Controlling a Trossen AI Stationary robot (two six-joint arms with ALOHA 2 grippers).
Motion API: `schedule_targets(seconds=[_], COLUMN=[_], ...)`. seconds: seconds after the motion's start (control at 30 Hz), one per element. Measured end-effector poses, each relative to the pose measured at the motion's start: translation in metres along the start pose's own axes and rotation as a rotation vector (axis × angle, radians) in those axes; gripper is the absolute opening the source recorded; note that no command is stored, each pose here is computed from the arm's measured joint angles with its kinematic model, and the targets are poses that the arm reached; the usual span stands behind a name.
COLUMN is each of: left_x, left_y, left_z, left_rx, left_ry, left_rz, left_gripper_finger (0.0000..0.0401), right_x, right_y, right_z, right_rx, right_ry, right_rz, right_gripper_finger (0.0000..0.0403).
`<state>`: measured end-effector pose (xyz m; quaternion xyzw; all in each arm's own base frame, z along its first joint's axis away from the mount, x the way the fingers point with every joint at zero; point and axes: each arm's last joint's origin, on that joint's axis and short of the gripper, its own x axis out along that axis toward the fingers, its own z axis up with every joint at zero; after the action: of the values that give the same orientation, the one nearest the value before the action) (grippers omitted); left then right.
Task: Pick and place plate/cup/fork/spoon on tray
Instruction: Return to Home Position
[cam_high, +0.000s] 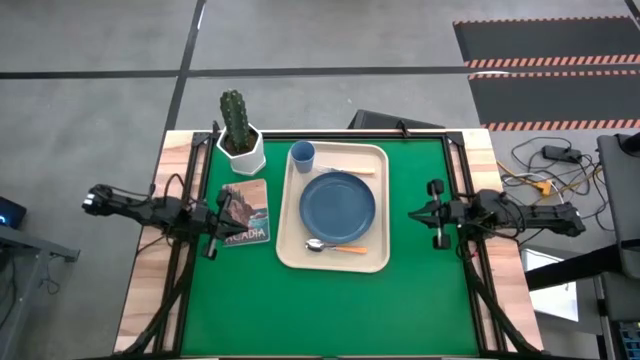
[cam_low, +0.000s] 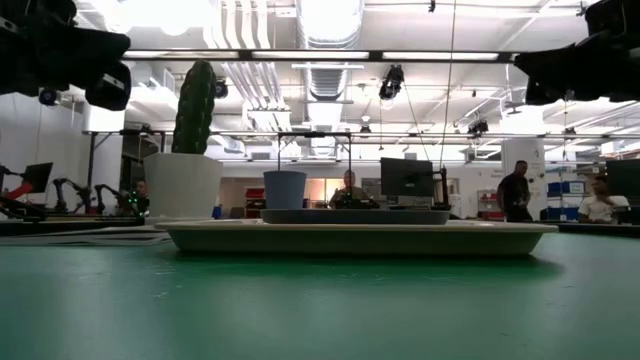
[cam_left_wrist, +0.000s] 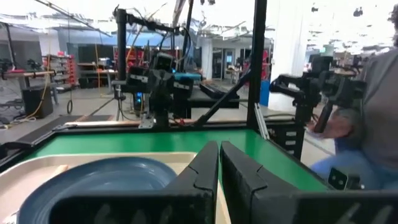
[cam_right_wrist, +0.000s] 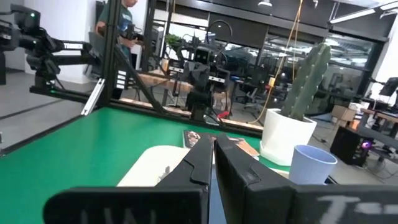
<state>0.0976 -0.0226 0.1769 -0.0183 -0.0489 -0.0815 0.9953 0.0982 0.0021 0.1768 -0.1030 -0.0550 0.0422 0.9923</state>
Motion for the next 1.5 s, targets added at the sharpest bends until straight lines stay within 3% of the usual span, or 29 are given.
schedule_targets(seconds=[1.5], left_x=[0.010], left_y=[0.000], left_z=[-0.017], left_rx=[0.017], left_ry=[0.174], left_rz=[0.006], left_gripper_finger=[0.0000], right_x=[0.001], right_y=[0.000], right_z=[-0.003], right_rx=[0.003], right_ry=[0.028], right_rz=[0.005], right_gripper_finger=[0.0009])
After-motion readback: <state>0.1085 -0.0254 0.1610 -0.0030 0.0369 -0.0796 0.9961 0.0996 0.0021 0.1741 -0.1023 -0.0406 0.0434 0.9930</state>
